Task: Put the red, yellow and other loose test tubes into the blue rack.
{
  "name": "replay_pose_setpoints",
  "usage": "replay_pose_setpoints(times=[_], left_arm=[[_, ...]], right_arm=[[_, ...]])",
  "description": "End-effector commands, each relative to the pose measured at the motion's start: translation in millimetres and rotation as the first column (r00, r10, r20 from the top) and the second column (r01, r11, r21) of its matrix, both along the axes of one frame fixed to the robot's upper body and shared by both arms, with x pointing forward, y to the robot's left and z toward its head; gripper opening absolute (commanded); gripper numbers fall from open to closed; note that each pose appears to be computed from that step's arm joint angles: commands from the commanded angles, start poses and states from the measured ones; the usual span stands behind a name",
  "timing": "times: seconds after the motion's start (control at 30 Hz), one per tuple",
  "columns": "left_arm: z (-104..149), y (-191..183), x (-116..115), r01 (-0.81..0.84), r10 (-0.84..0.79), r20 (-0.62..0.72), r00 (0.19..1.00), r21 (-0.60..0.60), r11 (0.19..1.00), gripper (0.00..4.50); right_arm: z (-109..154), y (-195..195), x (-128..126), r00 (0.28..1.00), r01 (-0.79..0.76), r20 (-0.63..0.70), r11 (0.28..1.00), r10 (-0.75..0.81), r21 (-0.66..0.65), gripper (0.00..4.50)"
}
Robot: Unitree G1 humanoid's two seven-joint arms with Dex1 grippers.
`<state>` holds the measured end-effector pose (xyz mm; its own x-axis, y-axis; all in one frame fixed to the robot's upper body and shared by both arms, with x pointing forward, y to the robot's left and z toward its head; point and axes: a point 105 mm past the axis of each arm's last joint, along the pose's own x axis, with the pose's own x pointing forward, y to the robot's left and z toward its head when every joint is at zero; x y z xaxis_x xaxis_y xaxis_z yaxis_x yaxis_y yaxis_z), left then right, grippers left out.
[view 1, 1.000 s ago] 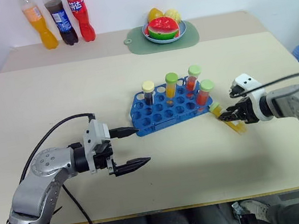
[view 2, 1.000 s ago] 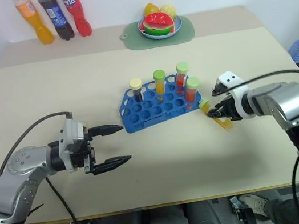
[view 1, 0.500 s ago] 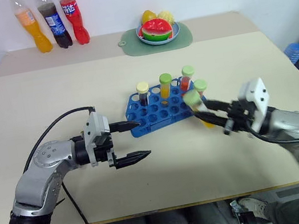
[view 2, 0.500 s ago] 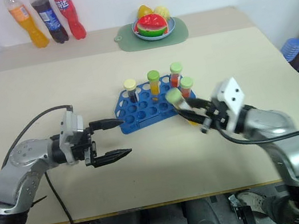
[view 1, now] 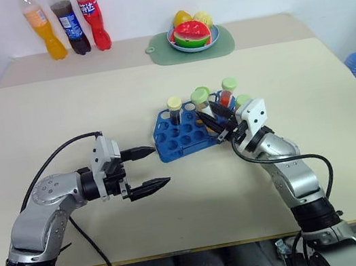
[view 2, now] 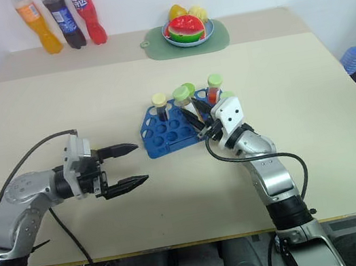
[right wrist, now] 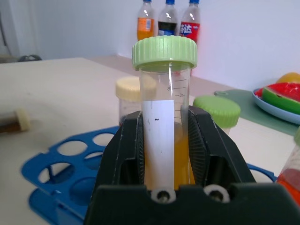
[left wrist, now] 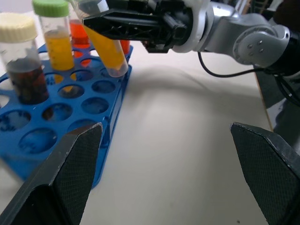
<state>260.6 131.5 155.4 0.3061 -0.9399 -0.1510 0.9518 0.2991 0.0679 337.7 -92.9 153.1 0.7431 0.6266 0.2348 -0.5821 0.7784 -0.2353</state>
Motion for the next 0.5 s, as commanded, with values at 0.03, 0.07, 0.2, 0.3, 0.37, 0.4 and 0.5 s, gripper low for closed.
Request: replay_pose_setpoints(times=[0.03,0.07,0.2,0.3,0.37,0.4,0.5], left_arm=[[10.2,4.1,-3.1,-0.012,0.012,0.048,0.999,-0.005,1.0,4.5],[9.9,4.4,-3.4,-0.017,0.017,0.048,0.999,-0.006,1.0,4.5],[9.4,4.7,-4.2,-0.026,0.027,0.048,0.998,-0.009,1.0,4.5],[8.4,5.0,-3.8,-0.032,0.033,0.049,0.998,-0.009,0.999,4.5],[8.4,4.0,-3.1,-0.033,0.034,0.047,0.998,-0.014,0.999,4.5],[8.5,3.7,-2.9,-0.034,0.035,0.047,0.998,-0.016,0.999,4.5],[9.5,3.4,-0.8,-0.045,0.047,0.045,0.998,-0.033,0.998,4.5]], right_arm=[[0.9,-0.8,2.5,0.999,0.003,0.035,1.0,-0.003,0.012,0.8],[-3.9,-2.4,5.1,1.0,0.016,0.027,1.0,-0.017,0.017,0.8],[-13.0,-3.0,9.0,0.999,0.03,0.022,0.999,-0.03,0.028,0.8],[-18.5,1.2,8.5,1.0,0.022,0.018,0.999,-0.023,0.048,0.8],[-21.8,1.4,9.6,0.999,0.031,0.019,0.998,-0.032,0.049,0.8],[-23.5,1.0,10.3,0.999,0.036,0.015,0.998,-0.037,0.052,0.8],[-28.1,-1.5,10.1,1.0,0.031,0.0,0.998,-0.031,0.057,0.8]])
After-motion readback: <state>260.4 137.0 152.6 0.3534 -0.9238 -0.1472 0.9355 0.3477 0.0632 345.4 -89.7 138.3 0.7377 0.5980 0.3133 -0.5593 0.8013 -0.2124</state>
